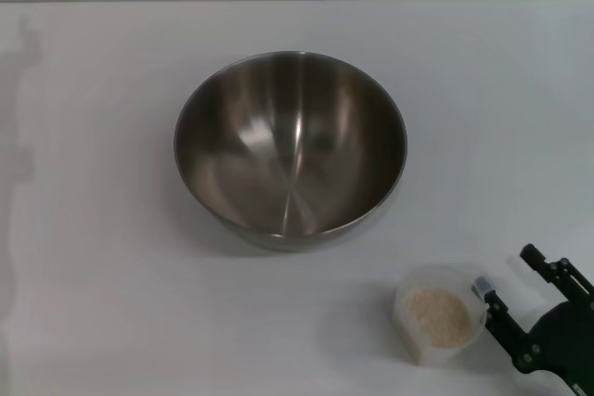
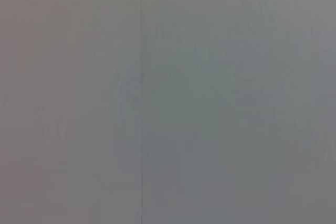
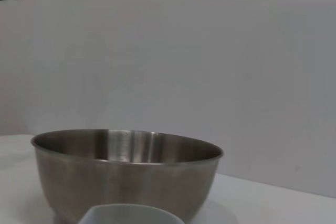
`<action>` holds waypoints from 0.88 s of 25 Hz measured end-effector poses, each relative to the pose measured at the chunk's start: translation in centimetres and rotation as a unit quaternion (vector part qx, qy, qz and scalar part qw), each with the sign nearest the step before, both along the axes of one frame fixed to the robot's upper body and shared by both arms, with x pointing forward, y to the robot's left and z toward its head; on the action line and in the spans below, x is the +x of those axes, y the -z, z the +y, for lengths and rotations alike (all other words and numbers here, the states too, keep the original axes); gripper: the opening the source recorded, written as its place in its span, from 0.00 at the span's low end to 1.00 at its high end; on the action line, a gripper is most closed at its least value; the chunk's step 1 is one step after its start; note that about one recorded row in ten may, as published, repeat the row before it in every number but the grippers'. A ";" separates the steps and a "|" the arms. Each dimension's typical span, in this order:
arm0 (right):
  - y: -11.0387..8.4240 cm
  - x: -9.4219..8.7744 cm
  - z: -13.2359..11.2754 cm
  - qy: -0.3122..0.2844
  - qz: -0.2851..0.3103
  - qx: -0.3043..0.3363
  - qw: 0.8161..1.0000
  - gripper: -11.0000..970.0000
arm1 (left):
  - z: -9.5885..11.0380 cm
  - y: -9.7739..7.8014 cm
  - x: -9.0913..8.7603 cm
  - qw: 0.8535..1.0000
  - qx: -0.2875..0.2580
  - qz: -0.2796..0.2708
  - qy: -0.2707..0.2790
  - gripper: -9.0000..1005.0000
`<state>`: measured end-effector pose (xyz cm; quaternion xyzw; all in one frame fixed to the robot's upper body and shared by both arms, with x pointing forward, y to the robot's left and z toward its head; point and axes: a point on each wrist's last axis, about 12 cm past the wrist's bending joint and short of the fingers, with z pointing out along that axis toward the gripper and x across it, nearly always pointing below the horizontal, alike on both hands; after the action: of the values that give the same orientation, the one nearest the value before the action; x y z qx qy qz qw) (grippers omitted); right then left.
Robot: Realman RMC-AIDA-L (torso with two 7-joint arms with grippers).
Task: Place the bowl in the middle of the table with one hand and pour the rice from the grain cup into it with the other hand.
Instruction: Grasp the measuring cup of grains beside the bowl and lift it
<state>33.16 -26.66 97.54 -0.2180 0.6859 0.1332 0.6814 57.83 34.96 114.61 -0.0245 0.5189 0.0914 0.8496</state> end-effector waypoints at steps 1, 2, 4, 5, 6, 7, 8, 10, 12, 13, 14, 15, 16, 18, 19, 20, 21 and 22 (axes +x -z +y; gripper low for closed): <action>-0.1 0.3 0.2 -0.009 -0.001 0.002 1.000 0.69 | 0.0 0.0 0.0 1.000 0.000 0.000 0.000 0.46; -0.1 0.3 0.2 -0.009 -0.001 0.002 1.000 0.67 | 0.0 0.0 0.0 1.000 0.000 0.000 0.000 0.46; -0.1 0.6 0.3 -0.015 -0.003 0.003 1.000 0.62 | 0.0 0.0 0.0 1.000 0.000 0.000 0.000 0.46; -0.1 0.7 0.3 -0.018 -0.004 0.004 1.000 0.60 | 0.0 0.0 0.0 1.000 0.000 0.000 0.000 0.46; -0.2 0.8 0.4 -0.023 -0.005 0.004 1.000 0.57 | 0.0 0.0 0.0 1.000 0.000 0.000 0.000 0.46; -0.2 0.9 0.5 -0.026 -0.006 0.004 1.000 0.55 | 0.0 0.0 -0.1 1.000 0.000 -0.001 -0.001 0.46; -0.2 1.0 0.6 -0.030 -0.006 0.003 1.000 0.53 | 0.1 0.0 -0.1 1.000 0.000 -0.001 -0.001 0.46; -0.1 1.2 0.8 -0.036 -0.003 0.002 0.999 0.48 | 0.1 0.0 -0.1 1.000 0.000 -0.001 -0.001 0.46; 0.0 1.4 0.9 -0.039 0.000 0.000 0.999 0.44 | 0.1 0.0 -0.2 1.000 0.000 -0.001 -0.002 0.46; 0.0 1.5 1.0 -0.040 0.002 0.000 0.999 0.42 | 0.2 0.0 -0.2 1.000 0.000 -0.001 -0.002 0.46; 0.1 1.6 1.1 -0.040 0.005 0.000 0.999 0.39 | 0.2 0.0 -0.2 1.000 0.000 -0.001 -0.002 0.46; 0.1 1.6 1.1 -0.041 0.006 -0.001 0.999 0.37 | 0.2 0.0 -0.3 1.000 0.000 -0.002 -0.003 0.46; 0.2 1.7 1.2 -0.039 0.008 -0.001 0.999 0.35 | 0.2 0.0 -0.3 1.000 0.001 -0.004 -0.003 0.46; 0.2 1.8 1.3 -0.038 0.008 0.000 0.999 0.27 | 0.2 0.0 -0.4 1.000 0.001 -0.005 -0.003 0.46; 0.2 1.8 1.3 -0.036 0.007 0.001 0.999 0.23 | 0.2 0.0 -0.4 1.000 0.001 -0.005 -0.003 0.46; 0.1 1.9 1.3 -0.035 0.007 0.001 0.999 0.19 | 0.2 0.0 -0.4 1.000 0.000 -0.005 -0.003 0.46; 0.1 2.0 1.3 -0.028 0.005 0.003 1.000 0.15 | 0.2 0.0 -0.4 1.000 0.000 -0.005 -0.003 0.46; 0.1 2.0 1.3 -0.028 0.005 0.003 1.000 0.14 | 0.2 0.0 -0.4 1.000 0.000 -0.005 -0.004 0.46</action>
<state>35.15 -25.38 97.45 -0.2346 0.6821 0.1553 0.6749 57.41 35.19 114.63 -0.0264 0.5143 0.0945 0.8520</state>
